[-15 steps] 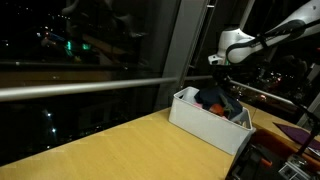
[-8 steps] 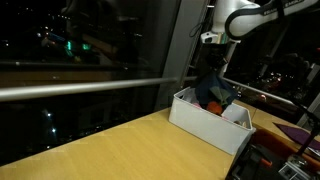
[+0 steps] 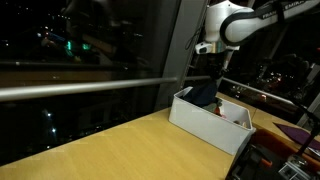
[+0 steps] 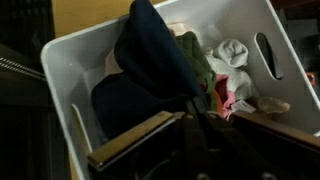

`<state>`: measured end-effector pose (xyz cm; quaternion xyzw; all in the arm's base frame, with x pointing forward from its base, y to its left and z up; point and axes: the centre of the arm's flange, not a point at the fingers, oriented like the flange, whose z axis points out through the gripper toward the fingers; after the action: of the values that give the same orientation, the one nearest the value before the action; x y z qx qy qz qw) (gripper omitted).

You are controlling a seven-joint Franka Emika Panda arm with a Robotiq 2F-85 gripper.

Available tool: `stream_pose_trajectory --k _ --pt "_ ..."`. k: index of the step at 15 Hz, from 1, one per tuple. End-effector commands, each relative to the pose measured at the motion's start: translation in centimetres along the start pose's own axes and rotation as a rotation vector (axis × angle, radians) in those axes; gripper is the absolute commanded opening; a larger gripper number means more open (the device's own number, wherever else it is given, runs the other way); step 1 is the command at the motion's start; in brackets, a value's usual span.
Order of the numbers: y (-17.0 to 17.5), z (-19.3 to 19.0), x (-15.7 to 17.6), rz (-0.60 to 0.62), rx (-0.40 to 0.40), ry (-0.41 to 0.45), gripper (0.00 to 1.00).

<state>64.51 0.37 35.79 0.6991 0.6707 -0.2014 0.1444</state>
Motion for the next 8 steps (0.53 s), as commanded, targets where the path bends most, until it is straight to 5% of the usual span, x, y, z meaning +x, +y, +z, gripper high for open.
stream_pose_trajectory --k 1,8 --pt "-2.5 6.1 -3.5 0.063 0.086 0.051 0.01" --pt "-1.7 11.9 -1.9 0.094 0.141 0.178 0.01"
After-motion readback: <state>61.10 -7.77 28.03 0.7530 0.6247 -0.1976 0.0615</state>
